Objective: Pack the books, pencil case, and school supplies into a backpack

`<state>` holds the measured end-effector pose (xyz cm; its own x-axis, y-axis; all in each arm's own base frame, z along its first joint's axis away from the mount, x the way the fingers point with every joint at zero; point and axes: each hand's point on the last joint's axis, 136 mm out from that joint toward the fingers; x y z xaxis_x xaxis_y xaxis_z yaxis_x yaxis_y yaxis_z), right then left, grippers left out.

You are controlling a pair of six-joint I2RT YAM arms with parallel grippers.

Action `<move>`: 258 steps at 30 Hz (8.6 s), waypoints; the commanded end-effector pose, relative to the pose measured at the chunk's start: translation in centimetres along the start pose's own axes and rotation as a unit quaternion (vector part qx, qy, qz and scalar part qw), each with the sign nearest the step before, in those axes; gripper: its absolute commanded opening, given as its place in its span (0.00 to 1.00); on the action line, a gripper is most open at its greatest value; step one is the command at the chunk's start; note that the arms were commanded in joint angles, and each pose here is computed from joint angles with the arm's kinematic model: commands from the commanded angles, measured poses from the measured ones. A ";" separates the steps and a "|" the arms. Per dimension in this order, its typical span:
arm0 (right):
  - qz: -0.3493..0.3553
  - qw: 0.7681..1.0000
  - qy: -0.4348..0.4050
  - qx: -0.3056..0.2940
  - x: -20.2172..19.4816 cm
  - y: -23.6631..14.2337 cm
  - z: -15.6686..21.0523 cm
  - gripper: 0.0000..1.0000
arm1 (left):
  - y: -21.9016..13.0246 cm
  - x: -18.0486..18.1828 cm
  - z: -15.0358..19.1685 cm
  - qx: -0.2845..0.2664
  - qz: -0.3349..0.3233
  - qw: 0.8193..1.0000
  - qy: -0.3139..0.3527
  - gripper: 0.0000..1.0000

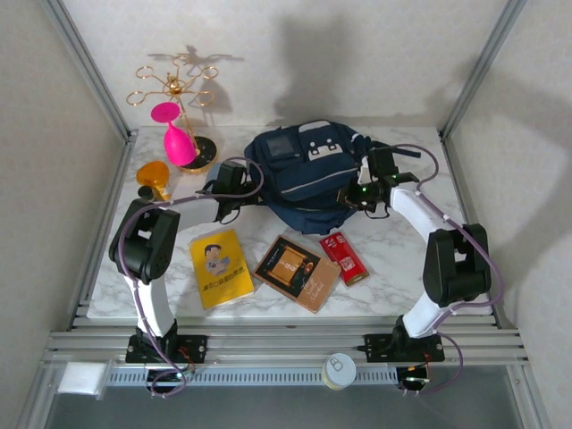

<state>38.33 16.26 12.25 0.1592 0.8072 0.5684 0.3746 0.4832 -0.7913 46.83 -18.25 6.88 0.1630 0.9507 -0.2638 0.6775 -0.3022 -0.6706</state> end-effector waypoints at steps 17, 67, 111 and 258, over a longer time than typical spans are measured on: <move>0.066 0.992 -0.082 0.072 -0.9 -1.6 11.0 0.86 | -15.8 -10.1 12.9 0.054 0.077 0.968 -0.233 0.44; -0.047 0.972 -0.114 0.200 2.6 3.5 21.7 0.76 | -10.9 -8.7 22.5 0.120 0.000 0.970 -0.213 0.56; -0.340 0.917 -0.123 0.171 15.5 -11.2 21.0 0.00 | -21.7 -4.0 9.9 -0.010 0.055 0.963 -0.263 0.82; -0.148 0.986 0.065 -0.044 0.1 -14.5 2.2 0.00 | -15.7 -21.4 -24.7 -0.237 -0.013 0.914 0.329 0.00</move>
<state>30.30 10.67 19.78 0.2622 0.5199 0.8130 0.4352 0.6882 -0.5805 50.08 -33.89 28.87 0.6019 0.7185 0.3486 0.7602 -0.3818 -0.5257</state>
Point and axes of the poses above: each hand's point on the last joint's axis, 136 mm out from that joint toward the fingers, its own y axis out along the fingers, its own x axis along the line the jaws close on, z = x × y, and after that the axes turned 9 degrees about y, right-handed
